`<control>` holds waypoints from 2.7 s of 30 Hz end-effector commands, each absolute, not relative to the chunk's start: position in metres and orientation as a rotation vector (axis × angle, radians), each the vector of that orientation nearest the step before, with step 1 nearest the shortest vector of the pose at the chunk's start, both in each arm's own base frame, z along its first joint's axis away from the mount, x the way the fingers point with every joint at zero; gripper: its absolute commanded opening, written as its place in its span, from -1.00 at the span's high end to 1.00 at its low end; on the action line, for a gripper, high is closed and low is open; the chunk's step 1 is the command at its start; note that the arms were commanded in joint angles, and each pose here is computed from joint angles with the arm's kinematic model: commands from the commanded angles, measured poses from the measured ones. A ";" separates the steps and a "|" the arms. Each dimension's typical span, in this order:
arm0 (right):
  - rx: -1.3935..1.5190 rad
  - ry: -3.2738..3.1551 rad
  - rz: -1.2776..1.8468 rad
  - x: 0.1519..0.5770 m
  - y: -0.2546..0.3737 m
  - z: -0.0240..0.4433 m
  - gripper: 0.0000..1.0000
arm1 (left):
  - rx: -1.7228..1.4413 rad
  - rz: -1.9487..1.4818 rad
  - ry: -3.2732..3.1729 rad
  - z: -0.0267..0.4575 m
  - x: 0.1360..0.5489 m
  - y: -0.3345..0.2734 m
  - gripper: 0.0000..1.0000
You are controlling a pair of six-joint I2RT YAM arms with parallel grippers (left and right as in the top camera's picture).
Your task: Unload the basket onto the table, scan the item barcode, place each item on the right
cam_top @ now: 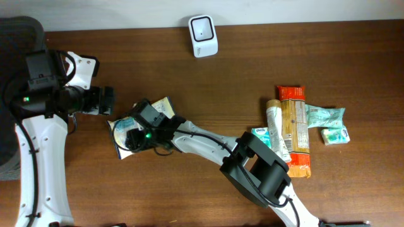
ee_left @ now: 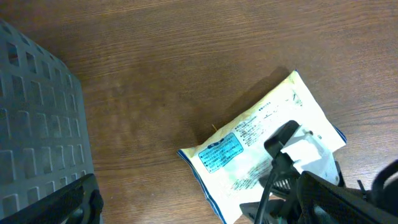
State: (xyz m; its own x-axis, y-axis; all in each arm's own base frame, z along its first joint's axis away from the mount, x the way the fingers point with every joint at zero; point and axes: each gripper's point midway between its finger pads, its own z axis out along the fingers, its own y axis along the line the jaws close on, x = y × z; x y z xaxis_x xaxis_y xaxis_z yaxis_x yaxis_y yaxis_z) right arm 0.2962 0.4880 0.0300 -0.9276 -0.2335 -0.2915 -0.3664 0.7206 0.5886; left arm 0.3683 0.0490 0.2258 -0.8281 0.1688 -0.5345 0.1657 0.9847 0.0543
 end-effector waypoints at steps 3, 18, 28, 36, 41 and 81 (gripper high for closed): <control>-0.422 2.960 0.835 0.271 0.455 0.001 -0.04 | 0.250 0.005 2.546 0.231 0.369 0.048 -0.99; -0.501 2.775 0.450 0.397 0.360 0.074 -0.10 | 0.250 0.005 2.546 0.231 0.369 0.048 -0.98; -0.882 2.781 0.917 0.378 0.374 0.023 -0.41 | 0.250 0.005 2.546 0.231 0.369 0.048 -0.99; -0.862 2.954 0.911 0.352 0.357 0.005 0.82 | 0.250 0.005 2.546 0.231 0.369 0.048 -0.99; -0.936 3.127 0.929 0.309 0.339 0.007 0.84 | 0.250 0.005 2.546 0.231 0.369 0.048 -0.98; -1.178 2.950 0.403 0.358 0.317 0.044 0.06 | 0.250 0.005 2.546 0.231 0.369 0.048 -0.99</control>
State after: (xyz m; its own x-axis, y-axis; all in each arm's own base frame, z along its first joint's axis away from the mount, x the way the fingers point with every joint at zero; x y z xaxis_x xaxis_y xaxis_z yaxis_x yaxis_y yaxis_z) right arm 0.3546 0.3429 0.0167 -0.7048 -0.7073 -0.0546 -0.6937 0.6711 0.2616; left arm 0.3683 0.0490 0.2258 -0.8281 0.1688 -0.5345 0.1657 0.9847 0.0543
